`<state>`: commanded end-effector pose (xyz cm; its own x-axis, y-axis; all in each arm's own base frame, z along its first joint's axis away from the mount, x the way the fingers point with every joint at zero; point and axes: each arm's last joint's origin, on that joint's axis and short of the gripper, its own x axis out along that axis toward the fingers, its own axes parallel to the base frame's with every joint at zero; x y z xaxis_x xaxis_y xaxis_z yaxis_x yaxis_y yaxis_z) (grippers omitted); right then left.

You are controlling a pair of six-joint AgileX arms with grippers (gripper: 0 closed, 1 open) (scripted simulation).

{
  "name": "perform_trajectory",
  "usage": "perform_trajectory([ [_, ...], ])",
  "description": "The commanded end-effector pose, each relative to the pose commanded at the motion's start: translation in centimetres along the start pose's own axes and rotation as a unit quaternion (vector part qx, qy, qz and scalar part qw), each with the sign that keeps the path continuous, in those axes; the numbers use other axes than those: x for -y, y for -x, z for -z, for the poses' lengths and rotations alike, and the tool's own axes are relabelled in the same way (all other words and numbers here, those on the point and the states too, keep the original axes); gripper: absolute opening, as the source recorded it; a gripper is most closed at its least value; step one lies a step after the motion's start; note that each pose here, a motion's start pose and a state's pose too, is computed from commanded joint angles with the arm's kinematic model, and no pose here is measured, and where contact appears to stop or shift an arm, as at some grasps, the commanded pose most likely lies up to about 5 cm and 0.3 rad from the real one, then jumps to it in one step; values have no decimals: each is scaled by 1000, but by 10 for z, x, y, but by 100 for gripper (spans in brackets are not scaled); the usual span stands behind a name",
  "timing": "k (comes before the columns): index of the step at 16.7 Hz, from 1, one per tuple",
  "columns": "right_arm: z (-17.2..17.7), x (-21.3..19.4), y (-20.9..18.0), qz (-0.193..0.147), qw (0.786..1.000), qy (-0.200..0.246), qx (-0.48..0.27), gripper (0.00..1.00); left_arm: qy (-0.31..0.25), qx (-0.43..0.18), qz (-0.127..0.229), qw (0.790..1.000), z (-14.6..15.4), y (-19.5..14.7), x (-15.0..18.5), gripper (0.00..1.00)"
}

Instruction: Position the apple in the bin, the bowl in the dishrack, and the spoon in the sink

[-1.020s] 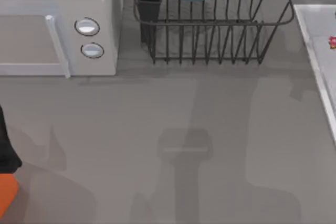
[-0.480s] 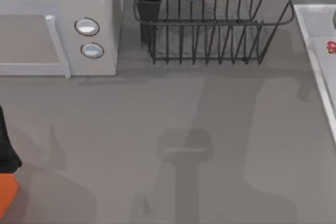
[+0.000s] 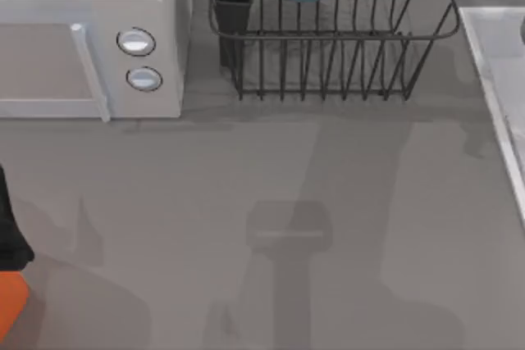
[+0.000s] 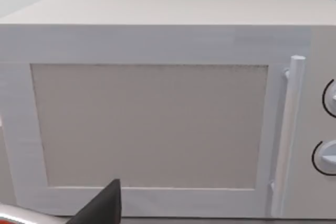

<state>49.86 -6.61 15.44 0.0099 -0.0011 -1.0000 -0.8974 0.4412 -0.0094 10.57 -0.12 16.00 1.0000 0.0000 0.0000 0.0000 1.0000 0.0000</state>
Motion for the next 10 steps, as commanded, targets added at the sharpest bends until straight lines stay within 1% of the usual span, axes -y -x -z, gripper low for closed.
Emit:
perform_trajectory([
  [4,0,0,0,0,1000,0,0,98,0,0,0,1000,0,0,0,100],
  [5,0,0,0,0,1000,0,0,100,0,0,0,1000,0,0,0,100],
  [10,0,0,0,0,1000,0,0,100,0,0,0,1000,0,0,0,100],
])
